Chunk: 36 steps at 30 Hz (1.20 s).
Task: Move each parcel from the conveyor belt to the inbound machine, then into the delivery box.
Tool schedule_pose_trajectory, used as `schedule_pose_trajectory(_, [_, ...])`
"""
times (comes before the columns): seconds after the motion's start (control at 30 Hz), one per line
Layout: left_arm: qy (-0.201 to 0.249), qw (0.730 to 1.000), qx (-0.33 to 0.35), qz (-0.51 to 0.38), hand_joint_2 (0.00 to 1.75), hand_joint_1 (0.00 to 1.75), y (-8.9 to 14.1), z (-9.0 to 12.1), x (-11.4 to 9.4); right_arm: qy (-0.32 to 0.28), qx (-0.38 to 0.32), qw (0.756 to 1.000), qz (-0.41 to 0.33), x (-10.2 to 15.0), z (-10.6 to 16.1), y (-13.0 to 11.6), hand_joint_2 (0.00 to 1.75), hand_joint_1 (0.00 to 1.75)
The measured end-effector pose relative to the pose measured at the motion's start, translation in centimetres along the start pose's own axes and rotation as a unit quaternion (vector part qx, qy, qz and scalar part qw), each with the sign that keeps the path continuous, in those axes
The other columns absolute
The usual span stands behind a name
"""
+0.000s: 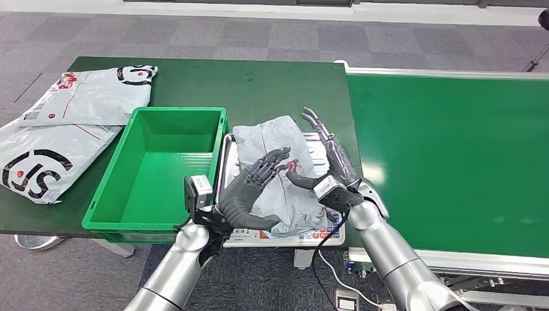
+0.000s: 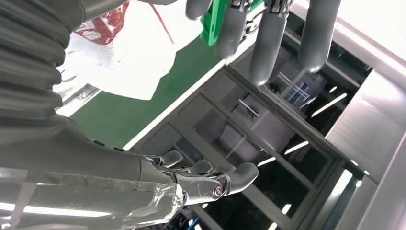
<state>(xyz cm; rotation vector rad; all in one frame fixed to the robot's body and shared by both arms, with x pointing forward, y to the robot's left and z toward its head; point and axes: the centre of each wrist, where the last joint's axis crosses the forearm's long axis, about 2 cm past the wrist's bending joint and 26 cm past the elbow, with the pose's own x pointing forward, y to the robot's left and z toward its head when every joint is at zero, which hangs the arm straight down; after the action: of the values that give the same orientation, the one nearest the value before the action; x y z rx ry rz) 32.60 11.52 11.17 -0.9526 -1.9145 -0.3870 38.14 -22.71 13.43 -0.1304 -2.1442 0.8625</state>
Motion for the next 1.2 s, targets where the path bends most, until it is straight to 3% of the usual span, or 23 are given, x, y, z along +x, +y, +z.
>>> schedule_pose_trajectory(0.07, [0.001,1.000,0.001,-0.001,1.75,0.00,0.0,0.0,0.0,-0.006,-0.026,1.000,0.007,0.1,0.2,-0.2,1.75,0.00])
schedule_pose_trajectory(0.17, [0.002,1.000,0.005,-0.004,1.75,0.00,0.1,0.1,0.0,-0.020,-0.121,0.992,0.013,1.1,0.6,-1.0,1.75,0.00])
schedule_pose_trajectory(0.27, [0.007,1.000,0.009,-0.012,1.75,0.00,0.2,0.2,-0.2,-0.046,-0.225,0.973,0.019,2.8,0.6,-2.6,1.75,0.00])
schedule_pose_trajectory(0.4, [0.031,0.997,0.014,-0.064,1.75,0.00,0.4,-0.1,-0.5,-0.096,-0.293,0.951,0.026,5.5,0.6,-4.6,1.75,0.00])
schedule_pose_trajectory(0.53, [0.068,0.984,0.001,-0.166,1.75,0.00,-0.1,-0.7,-1.3,-0.133,-0.304,0.943,0.030,7.8,1.4,-4.8,1.75,0.00])
schedule_pose_trajectory(0.7, [0.104,0.967,-0.035,-0.229,1.75,0.00,-1.0,-0.6,-2.6,-0.150,-0.310,0.938,0.025,9.3,2.3,-4.5,1.75,0.00])
schedule_pose_trajectory(1.2, [0.155,0.930,-0.090,-0.320,1.75,0.00,-1.8,-0.2,-4.3,-0.158,-0.286,0.945,0.025,9.9,3.3,-4.0,1.75,0.00])
